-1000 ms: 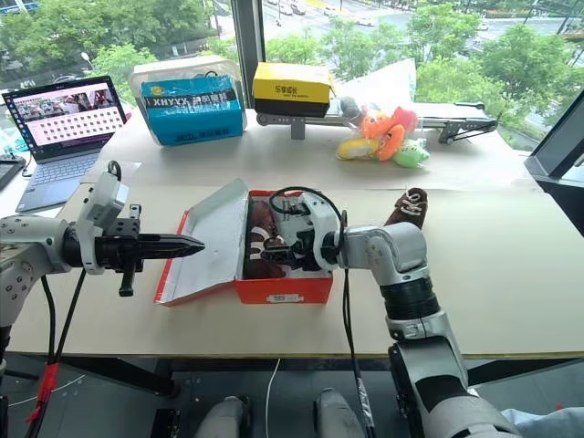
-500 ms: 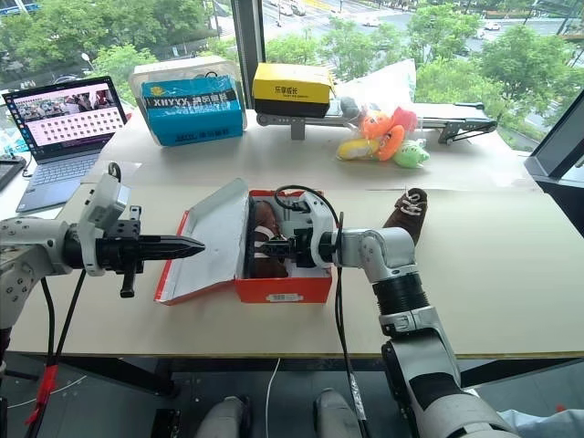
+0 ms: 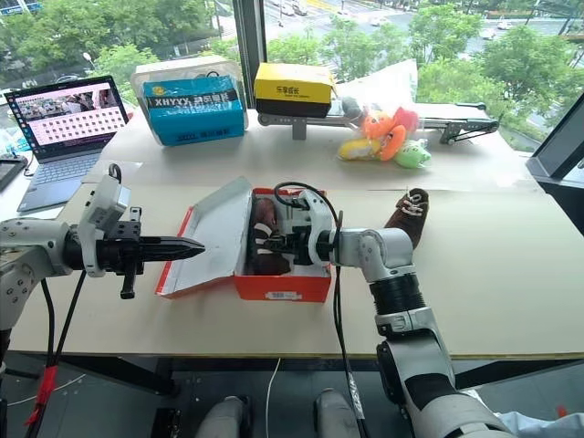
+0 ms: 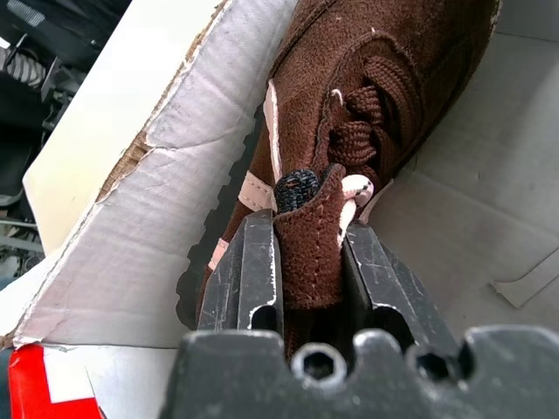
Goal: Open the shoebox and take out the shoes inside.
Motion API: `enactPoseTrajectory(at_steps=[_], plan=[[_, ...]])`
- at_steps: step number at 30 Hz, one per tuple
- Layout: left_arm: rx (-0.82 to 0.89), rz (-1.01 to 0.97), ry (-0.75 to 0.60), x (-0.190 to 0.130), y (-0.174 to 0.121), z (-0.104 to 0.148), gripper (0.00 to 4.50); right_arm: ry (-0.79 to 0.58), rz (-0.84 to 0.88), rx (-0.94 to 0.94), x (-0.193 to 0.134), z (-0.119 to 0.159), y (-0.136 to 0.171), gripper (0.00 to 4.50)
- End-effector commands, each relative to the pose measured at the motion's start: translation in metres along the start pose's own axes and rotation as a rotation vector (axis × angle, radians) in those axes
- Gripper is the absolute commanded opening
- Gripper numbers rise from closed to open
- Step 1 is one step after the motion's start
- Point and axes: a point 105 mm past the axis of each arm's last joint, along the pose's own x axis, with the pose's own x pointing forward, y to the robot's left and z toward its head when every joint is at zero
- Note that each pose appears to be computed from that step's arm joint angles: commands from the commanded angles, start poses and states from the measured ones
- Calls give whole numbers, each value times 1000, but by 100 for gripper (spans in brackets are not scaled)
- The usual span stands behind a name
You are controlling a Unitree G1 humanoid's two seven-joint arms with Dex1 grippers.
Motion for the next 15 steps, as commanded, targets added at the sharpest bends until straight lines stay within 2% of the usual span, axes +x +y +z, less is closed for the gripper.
enactPoseTrajectory(at_steps=[1,4,7,12,15], plan=[[64,19,-14,-6,-2,12,0,-124,-2,-57,-25,37,11,41],[64,22,-12,-7,-2,12,0,-159,47,-116,-41,51,32,41],[64,23,-10,-7,-2,12,0,-146,87,-149,-51,50,49,41],[62,20,-9,-6,-2,12,0,-122,93,-156,-59,46,55,41],[61,19,-8,-6,-2,11,0,-196,57,-134,-74,65,50,41]])
